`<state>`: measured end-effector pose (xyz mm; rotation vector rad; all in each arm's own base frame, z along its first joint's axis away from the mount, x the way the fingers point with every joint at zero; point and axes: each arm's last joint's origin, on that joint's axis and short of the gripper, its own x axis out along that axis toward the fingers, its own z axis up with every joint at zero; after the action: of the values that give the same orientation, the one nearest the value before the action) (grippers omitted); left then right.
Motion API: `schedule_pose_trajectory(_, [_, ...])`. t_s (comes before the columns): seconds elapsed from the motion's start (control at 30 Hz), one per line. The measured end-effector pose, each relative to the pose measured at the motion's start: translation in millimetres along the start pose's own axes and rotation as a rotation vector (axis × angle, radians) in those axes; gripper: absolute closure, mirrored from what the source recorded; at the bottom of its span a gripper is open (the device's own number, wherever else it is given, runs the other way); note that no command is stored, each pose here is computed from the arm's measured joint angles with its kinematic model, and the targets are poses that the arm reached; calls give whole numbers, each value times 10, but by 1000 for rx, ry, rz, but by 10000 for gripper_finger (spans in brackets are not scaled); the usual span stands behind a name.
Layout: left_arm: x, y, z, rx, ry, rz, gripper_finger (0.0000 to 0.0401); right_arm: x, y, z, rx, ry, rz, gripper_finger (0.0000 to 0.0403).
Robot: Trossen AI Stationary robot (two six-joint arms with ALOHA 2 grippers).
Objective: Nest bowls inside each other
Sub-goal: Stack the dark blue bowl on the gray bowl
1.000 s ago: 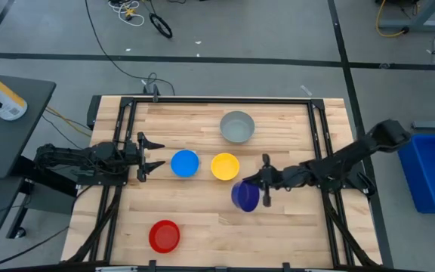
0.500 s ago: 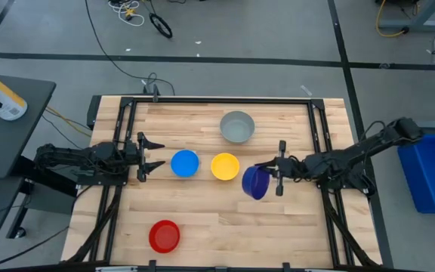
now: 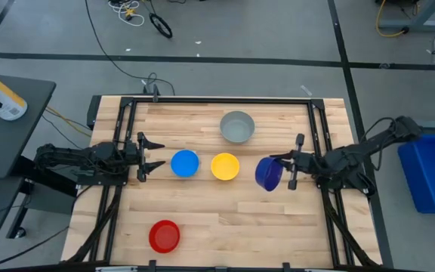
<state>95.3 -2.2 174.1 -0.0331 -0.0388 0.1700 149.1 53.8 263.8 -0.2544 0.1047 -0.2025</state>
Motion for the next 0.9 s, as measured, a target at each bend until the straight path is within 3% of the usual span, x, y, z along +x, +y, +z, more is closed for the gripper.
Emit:
schedule_pose_trajectory(0.33, [0, 0, 0, 0, 0, 0, 95, -221, -31, -25, -12, 17, -13, 399])
schedule_pose_trajectory(0.47, [0, 0, 0, 0, 1, 0, 95, -256, 13, -206, -13, -16, -2, 399])
schedule_pose_trajectory(0.63, [0, 0, 0, -10, 0, 0, 95, -343, -13, -472, 14, -86, -67, 399])
schedule_pose_trajectory(0.9, [0, 1, -1, -10, 1, 2, 95, -528, -161, -579, 23, -152, -76, 399])
